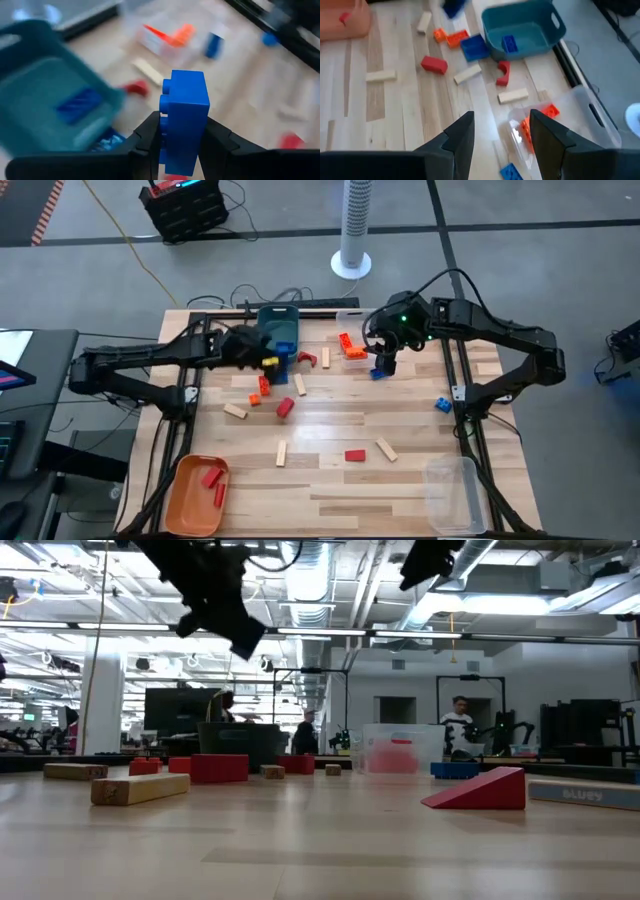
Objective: Sort blocks
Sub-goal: Put the blue game piece into the dark blue bin
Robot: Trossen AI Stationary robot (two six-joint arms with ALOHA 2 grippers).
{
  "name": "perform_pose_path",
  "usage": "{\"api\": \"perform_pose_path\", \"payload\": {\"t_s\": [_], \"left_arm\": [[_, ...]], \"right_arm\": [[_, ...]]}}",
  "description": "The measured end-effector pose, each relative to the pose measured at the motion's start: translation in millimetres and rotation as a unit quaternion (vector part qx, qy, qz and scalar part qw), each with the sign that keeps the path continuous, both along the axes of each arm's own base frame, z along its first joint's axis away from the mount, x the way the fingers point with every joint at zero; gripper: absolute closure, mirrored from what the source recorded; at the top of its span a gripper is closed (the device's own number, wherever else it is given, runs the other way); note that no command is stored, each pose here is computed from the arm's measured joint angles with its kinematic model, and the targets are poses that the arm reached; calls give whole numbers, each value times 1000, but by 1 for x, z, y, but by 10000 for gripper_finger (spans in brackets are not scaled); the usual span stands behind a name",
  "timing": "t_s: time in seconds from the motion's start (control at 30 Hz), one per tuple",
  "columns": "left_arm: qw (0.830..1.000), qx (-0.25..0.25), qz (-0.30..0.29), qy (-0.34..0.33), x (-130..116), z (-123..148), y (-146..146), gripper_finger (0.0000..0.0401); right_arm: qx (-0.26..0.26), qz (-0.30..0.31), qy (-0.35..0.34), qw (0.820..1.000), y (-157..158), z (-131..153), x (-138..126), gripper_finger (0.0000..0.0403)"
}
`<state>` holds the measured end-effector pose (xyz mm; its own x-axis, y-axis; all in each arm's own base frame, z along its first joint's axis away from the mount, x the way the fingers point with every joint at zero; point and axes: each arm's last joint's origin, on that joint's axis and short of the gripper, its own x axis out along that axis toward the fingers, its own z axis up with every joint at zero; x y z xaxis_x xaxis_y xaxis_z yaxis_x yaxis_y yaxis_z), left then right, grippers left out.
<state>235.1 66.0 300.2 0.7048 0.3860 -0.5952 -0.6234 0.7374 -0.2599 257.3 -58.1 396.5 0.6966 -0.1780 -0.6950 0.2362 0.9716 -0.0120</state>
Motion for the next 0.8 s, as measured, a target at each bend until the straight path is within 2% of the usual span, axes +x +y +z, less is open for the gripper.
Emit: {"api": "perform_pose_path", "payload": {"t_s": [0.07,0.2,0.4,0.63,0.8], "left_arm": [[1000,-2,27,14,1,-6,16,311],[997,3,34,73,5,-27,47,310],[987,-9,40,156,14,-60,83,310],[972,31,-26,233,38,-65,114,310],[952,22,-91,292,51,-77,134,310]], "right_arm": [[2,4,-24,1000,4,2,6,221],[8,16,-50,999,15,5,11,221],[42,9,-42,998,28,3,11,221],[52,-11,-38,998,42,3,11,221],[62,-25,-41,997,47,3,11,221]]}}
